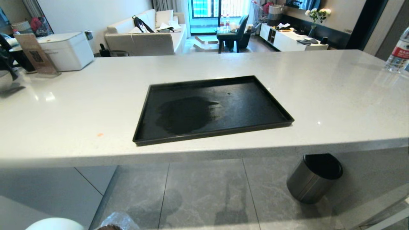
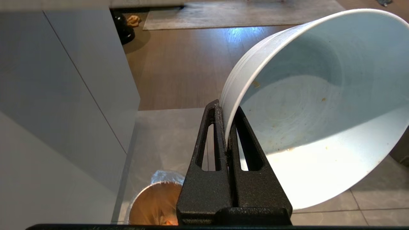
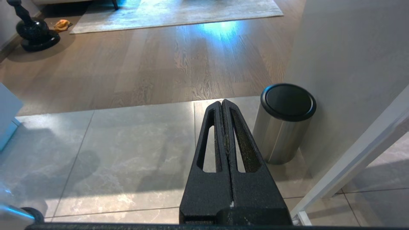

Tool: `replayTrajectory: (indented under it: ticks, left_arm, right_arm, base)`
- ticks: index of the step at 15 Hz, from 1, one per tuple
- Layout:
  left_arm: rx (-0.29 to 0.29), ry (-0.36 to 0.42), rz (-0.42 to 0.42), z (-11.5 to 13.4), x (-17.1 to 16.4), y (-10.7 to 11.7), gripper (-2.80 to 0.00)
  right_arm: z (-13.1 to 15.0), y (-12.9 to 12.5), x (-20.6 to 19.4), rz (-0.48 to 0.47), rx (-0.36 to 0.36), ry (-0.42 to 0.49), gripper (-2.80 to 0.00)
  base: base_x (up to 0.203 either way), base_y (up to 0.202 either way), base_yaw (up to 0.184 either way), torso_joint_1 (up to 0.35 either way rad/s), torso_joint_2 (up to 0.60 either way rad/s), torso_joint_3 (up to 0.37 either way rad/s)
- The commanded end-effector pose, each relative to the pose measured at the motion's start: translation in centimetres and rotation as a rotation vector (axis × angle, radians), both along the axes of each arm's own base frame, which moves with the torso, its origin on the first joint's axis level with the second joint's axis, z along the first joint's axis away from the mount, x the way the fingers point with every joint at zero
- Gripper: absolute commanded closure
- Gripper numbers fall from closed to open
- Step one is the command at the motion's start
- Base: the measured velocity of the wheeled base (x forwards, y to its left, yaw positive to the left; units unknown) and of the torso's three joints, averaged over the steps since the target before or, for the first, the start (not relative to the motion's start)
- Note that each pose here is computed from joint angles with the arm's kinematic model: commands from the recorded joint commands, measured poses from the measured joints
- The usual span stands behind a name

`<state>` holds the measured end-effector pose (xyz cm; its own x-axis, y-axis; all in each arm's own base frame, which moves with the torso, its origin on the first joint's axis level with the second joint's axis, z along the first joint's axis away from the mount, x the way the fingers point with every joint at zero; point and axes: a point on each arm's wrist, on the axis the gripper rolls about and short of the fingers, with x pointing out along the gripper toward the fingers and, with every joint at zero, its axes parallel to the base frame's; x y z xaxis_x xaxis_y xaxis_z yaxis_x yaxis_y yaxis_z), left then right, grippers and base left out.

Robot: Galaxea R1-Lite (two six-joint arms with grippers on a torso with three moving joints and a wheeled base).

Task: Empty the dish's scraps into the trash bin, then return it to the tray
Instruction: Put the bowl back to the table

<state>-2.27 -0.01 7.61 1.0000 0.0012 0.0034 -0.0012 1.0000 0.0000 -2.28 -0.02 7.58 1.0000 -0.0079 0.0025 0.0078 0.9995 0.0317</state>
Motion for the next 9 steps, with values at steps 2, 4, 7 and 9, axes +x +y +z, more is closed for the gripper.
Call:
replayTrajectory:
  ticks: [2, 4, 7, 9]
  left_arm:
    - [0.0, 0.0, 0.0, -0.01, 0.01, 0.0, 0.0]
    - [0.0, 0.0, 0.0, -0.01, 0.01, 0.0, 0.0]
    - [0.0, 0.0, 0.0, -0.01, 0.01, 0.0, 0.0]
    - [0.0, 0.0, 0.0, -0.01, 0.01, 0.0, 0.0]
  right_arm:
    - [0.0, 0.0, 0.0, 0.0, 0.002, -0.001, 0.0]
    - [0.0, 0.0, 0.0, 0.0, 0.002, -0.001, 0.0]
    - [0.0, 0.0, 0.0, 0.0, 0.002, -0.001, 0.0]
    - [0.0, 0.0, 0.0, -0.001, 0.002, -0.001, 0.0]
  base:
    - [0.0, 0.0, 0.0, 0.096, -0.47, -0.381]
    - [0.0, 0.0, 0.0, 0.111, -0.48, -0.368]
    - [0.0, 0.0, 0.0, 0.132, -0.5, -0.368]
    - [0.0, 0.0, 0.0, 0.152, -0.51, -0.366]
